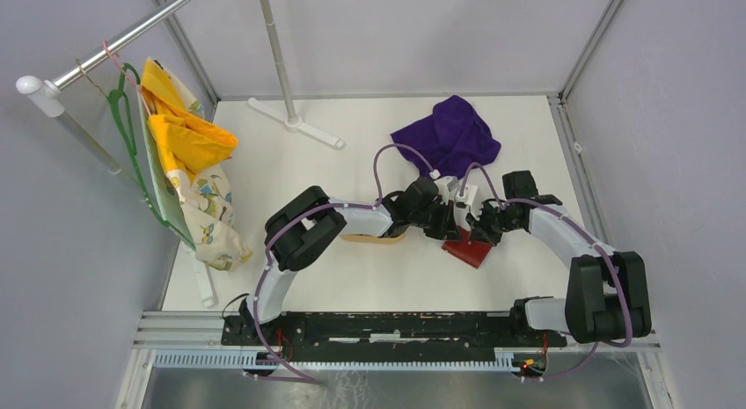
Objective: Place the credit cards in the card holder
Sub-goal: Close the card holder at the center of the board.
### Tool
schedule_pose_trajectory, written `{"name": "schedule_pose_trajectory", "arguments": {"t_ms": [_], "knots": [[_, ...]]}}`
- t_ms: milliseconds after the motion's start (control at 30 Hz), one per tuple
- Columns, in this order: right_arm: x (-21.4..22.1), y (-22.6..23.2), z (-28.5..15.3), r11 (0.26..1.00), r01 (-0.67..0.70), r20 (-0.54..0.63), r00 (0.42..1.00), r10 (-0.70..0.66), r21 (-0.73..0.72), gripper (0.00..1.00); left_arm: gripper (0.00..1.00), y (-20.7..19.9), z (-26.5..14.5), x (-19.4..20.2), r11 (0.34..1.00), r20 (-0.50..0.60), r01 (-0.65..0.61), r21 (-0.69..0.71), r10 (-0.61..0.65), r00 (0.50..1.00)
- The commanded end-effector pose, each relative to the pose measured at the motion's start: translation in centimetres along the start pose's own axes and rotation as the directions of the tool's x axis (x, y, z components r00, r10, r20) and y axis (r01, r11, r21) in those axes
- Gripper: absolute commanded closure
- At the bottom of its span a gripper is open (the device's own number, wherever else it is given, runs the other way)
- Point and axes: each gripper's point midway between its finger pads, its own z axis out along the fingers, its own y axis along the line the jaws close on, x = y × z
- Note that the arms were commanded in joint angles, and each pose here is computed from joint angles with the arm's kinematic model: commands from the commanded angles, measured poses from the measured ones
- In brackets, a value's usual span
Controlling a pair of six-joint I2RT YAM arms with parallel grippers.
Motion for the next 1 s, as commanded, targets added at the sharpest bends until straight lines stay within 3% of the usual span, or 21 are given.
{"name": "schedule_pose_trajectory", "arguments": {"t_ms": [0,967], "knots": [[0.4,0.7,0.4,1.0,0.007,-0.012,1.0,-0.008,-0.027,1.0,0.94,2.6,0.8,2.7,0.995,-0.067,0.041,-0.087,-0.047,0.997],[0.9,2.2,0.0,0.996,0.05,-0.023,0.998,-0.052,-0.068,1.0,0.95,2.5,0.7,2.6,0.995,-0.066,0.041,-0.086,-0.047,0.997]]}}
